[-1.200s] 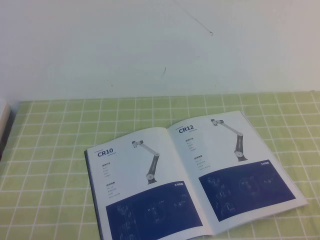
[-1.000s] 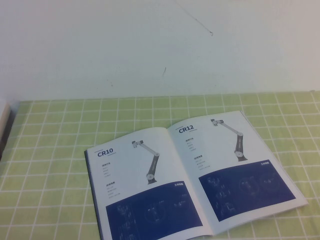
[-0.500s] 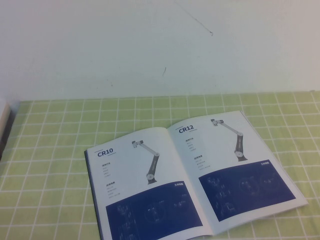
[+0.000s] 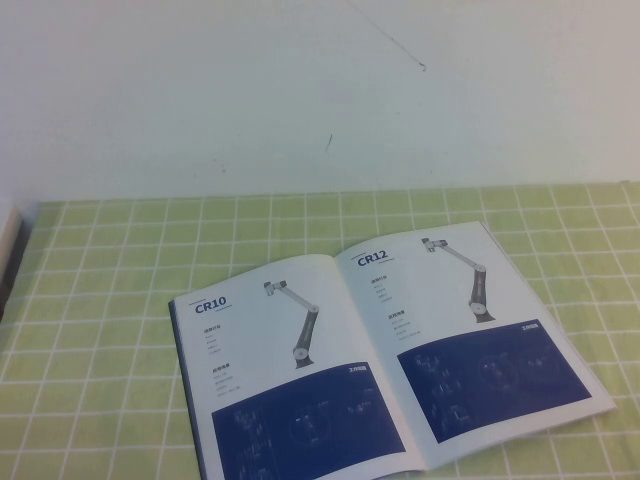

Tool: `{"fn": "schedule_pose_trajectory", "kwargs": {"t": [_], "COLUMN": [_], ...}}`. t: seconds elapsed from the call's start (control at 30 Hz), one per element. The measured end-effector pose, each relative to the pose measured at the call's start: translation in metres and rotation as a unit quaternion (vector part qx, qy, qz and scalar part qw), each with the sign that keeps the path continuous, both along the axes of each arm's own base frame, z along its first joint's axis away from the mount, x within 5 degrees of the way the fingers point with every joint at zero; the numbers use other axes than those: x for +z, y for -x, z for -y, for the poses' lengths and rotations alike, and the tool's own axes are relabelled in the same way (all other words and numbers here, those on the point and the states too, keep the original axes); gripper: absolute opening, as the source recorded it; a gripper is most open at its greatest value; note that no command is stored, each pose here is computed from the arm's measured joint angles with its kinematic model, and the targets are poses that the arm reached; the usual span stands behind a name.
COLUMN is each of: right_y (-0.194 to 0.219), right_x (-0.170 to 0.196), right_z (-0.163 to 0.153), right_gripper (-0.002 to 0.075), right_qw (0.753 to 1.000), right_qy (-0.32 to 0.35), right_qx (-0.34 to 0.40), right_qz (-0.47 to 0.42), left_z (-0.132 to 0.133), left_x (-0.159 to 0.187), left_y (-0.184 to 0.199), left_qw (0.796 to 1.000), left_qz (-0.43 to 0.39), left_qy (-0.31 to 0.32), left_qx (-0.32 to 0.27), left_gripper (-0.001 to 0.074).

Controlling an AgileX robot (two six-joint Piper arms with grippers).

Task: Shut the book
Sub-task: 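Close the open booklet and leave it lying on the table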

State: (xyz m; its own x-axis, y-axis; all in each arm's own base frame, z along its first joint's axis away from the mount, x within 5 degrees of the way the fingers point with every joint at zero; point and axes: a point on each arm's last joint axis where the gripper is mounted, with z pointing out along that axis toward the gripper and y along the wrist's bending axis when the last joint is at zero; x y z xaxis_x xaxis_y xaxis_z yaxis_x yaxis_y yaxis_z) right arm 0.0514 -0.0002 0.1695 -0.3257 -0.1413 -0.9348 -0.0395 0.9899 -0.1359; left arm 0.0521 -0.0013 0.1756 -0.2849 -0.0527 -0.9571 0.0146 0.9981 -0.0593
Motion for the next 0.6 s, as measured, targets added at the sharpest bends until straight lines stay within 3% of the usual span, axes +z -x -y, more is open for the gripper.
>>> {"fn": "schedule_pose_trajectory", "kwargs": {"t": [0.17,0.3,0.43,0.6], "right_y": [-0.002,-0.005,0.000,0.012], "right_x": [0.004,0.026,0.058,0.081], "right_z": [0.000,0.000,0.001,0.001], "right_gripper": [-0.0001,-0.0001,-0.0001,-0.0001], "right_qw": [1.000,0.988,0.945,0.887], "right_qy": [0.001,0.003,0.005,0.006], "right_qx": [0.000,-0.002,-0.005,-0.006], "right_qz": [0.028,0.152,0.326,0.461], "left_z": [0.000,0.001,0.001,0.002], "left_x": [0.002,0.018,0.044,0.073], "left_y": [-0.001,-0.004,-0.002,0.011], "left_qw": [1.000,0.994,0.967,0.908], "left_qz": [0.015,0.112,0.255,0.418], "left_qy": [0.001,-0.002,0.003,0.009], "left_qx": [0.000,-0.003,-0.008,-0.013], "left_gripper": [-0.0003,-0.0003,-0.0003,-0.0003]}}
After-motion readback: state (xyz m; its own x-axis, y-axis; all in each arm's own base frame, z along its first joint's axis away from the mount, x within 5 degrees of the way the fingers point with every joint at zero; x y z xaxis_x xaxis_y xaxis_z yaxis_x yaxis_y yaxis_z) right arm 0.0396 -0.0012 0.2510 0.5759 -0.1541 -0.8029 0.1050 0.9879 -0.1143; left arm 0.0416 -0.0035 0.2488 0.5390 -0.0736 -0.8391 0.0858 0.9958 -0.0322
